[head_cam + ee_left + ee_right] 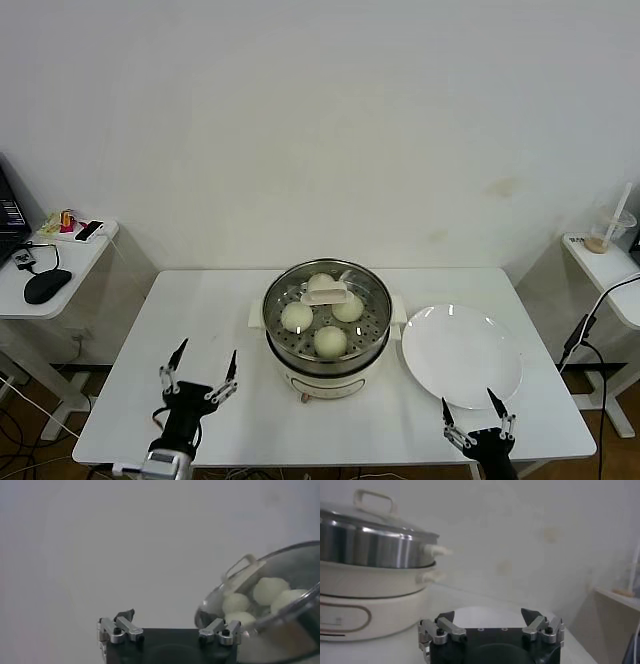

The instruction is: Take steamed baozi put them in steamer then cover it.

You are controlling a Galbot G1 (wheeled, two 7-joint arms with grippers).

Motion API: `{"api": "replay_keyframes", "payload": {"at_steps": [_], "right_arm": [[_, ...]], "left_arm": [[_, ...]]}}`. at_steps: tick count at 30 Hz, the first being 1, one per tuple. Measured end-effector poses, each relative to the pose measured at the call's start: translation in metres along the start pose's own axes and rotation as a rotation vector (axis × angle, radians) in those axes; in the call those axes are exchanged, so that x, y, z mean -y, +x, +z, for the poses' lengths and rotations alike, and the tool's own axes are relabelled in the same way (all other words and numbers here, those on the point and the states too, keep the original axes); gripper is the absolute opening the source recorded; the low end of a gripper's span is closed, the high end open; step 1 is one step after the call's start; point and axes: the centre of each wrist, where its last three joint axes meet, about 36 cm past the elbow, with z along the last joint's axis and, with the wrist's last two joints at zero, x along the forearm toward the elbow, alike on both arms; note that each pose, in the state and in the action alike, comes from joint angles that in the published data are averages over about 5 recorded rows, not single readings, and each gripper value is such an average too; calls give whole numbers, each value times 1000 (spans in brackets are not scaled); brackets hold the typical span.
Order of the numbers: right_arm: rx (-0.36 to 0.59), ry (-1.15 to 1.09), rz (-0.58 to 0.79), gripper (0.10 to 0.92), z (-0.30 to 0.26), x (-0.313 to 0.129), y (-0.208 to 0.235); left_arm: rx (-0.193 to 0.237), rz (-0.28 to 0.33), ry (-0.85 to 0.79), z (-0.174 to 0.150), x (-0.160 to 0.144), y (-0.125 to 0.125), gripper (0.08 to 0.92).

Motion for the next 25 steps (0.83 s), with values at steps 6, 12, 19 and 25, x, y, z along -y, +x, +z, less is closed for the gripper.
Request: {"api": "replay_keyframes", "payload": {"at_steps": [6,12,19,25], "right_arm": [[-28,-22,-29,823,-9,-3,11],[-63,-41,-39,823,-12,-7,15],[-86,-60,-42,823,-15,-8,16],[-98,-66,-50,823,-16,-11,18]], "left_arm": [[-67,-61,151,22,-2,19,823],[-112,-93,227,32,-2,36,823],[-152,-103,275,36,3,51,823],[-178,-96,288,36,5,59,823]]}}
